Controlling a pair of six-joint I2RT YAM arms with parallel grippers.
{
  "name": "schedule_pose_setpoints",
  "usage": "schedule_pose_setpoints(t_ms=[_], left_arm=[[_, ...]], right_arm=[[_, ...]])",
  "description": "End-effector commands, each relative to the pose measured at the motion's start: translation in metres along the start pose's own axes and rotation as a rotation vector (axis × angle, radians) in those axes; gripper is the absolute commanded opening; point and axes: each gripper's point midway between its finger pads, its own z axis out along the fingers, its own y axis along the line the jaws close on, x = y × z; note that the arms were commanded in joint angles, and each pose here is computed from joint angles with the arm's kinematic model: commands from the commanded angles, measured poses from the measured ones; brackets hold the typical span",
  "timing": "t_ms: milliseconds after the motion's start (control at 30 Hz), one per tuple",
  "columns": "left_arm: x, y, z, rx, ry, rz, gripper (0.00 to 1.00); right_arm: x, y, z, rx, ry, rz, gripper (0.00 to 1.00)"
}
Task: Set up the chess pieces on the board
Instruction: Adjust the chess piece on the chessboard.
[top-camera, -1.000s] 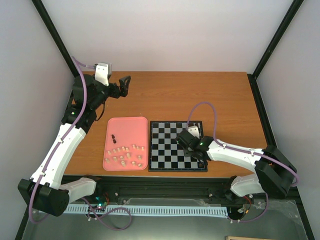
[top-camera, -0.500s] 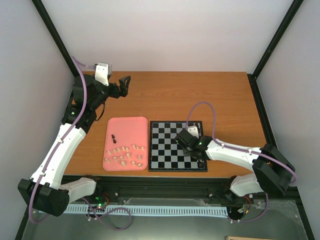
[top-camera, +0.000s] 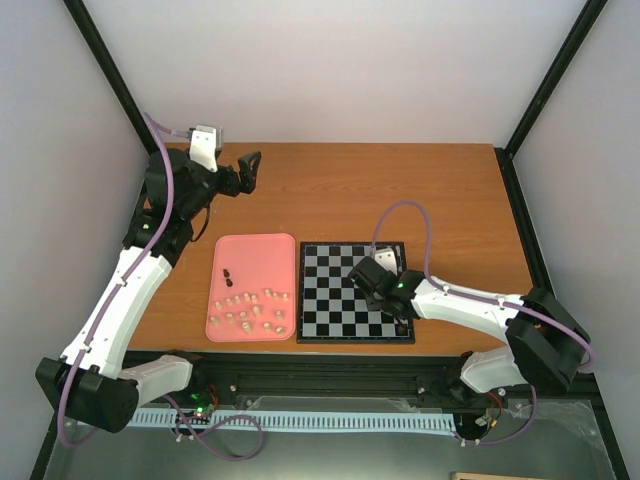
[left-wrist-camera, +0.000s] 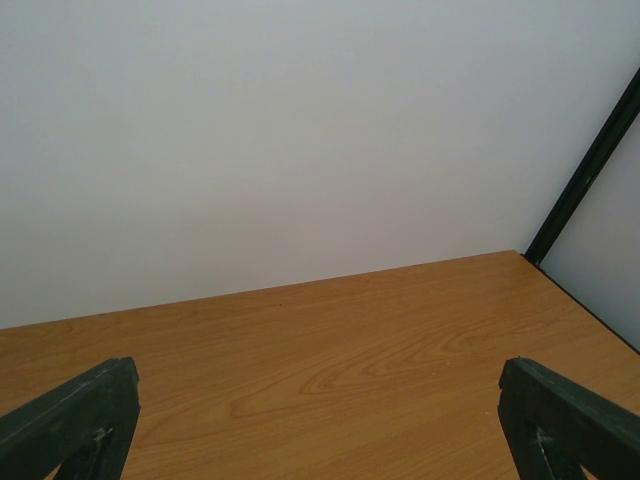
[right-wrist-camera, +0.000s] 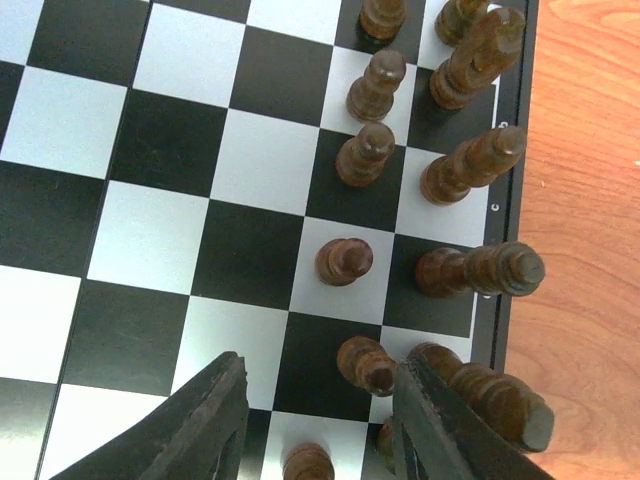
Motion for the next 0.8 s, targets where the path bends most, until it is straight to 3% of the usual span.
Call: schedule_pose_setpoints(t_ms=[0,767], left_arm=[[-0.017,-0.004,-0.002,0.005,-0.046,0.028,1.0],[-0.016,-0.002,-0.002,-0.005,-0.044,0.03,1.0]], right_arm=[[-0.013,-0.006,-0.002,0.044,-0.037,0.013,0.41],[-0.012,-0.006,0.018,0.037,0.005,0.013,0.42]])
